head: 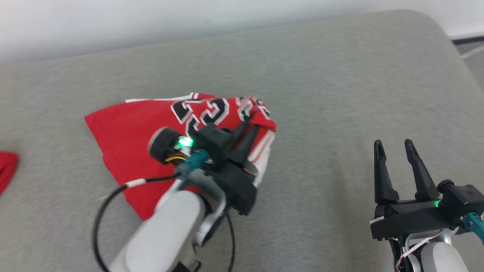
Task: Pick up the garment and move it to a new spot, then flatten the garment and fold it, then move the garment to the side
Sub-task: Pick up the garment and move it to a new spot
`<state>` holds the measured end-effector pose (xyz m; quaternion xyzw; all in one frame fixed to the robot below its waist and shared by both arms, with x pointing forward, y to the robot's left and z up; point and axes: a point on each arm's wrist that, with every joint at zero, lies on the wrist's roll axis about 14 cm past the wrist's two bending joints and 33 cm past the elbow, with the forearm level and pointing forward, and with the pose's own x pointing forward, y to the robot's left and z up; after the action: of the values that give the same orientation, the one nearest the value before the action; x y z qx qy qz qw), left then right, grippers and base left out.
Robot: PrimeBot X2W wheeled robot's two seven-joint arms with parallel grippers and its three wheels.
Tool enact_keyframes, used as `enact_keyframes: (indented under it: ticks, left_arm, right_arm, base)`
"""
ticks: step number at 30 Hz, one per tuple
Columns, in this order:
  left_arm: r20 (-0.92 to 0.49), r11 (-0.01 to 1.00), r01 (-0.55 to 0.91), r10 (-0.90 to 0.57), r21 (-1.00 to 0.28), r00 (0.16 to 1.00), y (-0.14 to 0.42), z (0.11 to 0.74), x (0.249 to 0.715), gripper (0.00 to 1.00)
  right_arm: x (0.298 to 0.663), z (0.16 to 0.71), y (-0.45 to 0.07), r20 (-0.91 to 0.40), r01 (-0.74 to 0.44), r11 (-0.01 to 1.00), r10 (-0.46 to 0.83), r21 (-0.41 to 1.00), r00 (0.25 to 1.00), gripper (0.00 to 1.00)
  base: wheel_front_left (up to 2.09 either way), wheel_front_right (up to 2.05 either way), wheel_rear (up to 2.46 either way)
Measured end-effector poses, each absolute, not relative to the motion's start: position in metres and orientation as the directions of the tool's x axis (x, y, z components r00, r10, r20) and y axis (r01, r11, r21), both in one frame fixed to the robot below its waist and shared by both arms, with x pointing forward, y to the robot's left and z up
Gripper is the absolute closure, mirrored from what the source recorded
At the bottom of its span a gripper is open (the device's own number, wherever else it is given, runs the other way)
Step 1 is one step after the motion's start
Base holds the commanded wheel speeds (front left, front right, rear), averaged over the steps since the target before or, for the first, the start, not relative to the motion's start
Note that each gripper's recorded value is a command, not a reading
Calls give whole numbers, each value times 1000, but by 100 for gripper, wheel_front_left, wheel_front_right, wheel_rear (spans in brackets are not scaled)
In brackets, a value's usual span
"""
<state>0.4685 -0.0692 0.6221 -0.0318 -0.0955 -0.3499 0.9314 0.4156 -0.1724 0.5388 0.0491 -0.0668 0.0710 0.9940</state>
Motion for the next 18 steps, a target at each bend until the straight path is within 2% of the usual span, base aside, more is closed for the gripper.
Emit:
enact_keyframes:
  ticks: [7,14,15,16,18]
  left_arm:
    - [237,639,769,-745,-14,623,-127,624,454,100]
    - [93,564,816,-812,-130,576,-159,565,443,100]
    - [72,559,818,-818,-135,571,-160,557,442,73]
    - [61,555,819,-821,-144,567,-161,551,441,0]
    - [40,537,828,-835,-160,549,-164,544,436,0]
  right_arm:
    - [402,537,-202,128,-59,995,49,76,991,0]
    - [397,527,-215,98,-12,997,5,77,995,0]
    - [397,525,-216,94,-8,997,1,78,996,0]
    - [397,524,-217,91,-5,997,-2,78,996,0]
    - [398,521,-218,84,-1,997,-5,80,996,0]
  base:
    - [0,0,0]
    - [0,0,0]
    - [0,0,0]
    - [0,0,0]
    - [0,0,0]
